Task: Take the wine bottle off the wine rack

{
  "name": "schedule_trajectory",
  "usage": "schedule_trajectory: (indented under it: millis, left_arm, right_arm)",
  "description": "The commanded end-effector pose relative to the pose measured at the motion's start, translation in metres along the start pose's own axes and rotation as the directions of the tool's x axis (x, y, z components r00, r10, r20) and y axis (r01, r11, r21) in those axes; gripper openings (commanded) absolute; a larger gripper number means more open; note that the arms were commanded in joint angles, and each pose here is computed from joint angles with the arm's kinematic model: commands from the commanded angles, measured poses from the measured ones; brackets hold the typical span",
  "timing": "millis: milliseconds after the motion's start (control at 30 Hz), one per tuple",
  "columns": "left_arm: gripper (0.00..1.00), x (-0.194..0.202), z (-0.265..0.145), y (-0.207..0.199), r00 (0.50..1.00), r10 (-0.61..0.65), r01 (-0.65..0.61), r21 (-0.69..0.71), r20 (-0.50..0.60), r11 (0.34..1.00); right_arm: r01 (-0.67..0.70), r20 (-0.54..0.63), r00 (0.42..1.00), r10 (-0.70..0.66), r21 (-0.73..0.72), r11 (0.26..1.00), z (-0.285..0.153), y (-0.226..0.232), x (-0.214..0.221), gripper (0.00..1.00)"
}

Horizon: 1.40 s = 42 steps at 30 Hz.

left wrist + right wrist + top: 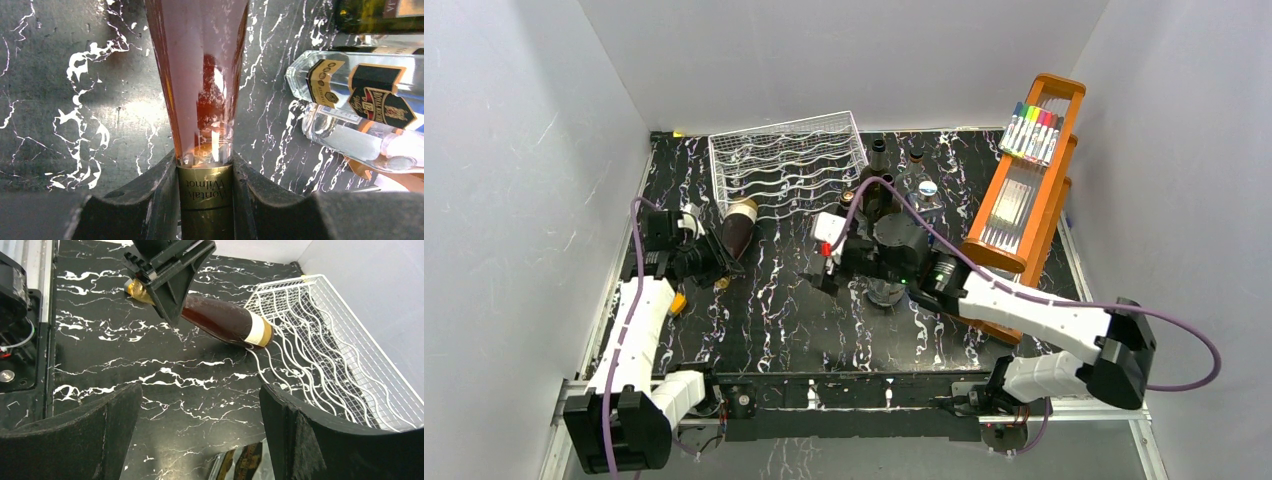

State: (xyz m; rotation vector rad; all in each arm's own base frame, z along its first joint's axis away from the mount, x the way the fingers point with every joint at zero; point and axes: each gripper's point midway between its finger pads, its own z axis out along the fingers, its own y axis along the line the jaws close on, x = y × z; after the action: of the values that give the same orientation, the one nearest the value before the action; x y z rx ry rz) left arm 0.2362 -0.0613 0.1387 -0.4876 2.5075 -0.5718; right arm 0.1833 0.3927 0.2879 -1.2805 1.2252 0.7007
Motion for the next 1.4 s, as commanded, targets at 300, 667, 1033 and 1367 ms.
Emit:
schedule_trajectory:
  millis: [300,667,1033,1367]
  left_arm:
    - [0.00,0.001,-0.020,-0.061,0.989,0.032,-0.084,0.371,0.144,0.925]
    - [0.00,0.009,-0.018,-0.052,0.992,-0.020,-0.024,0.337,0.125,0.941]
    - [0.03,0.008,-0.022,-0.050,0.994,-0.016,-0.019,0.308,0.112,0.951]
    - [0.23,-0.001,-0.027,-0.059,0.993,0.006,-0.043,0.322,0.117,0.946]
  right_arm:
    - [0.213,0.198,0.961,-0.194,-0.082,0.974,0.066,0.016,0.002,0.98]
    - [0.546,0.233,0.819,-0.524,-0.040,0.837,0.132,0.007,0.059,0.98]
    - [0.614,0.297,0.748,-0.593,0.028,0.789,0.176,-0.005,0.067,0.98]
    - [0.560,0.382,0.771,-0.510,-0.024,0.828,0.200,0.011,0.062,0.98]
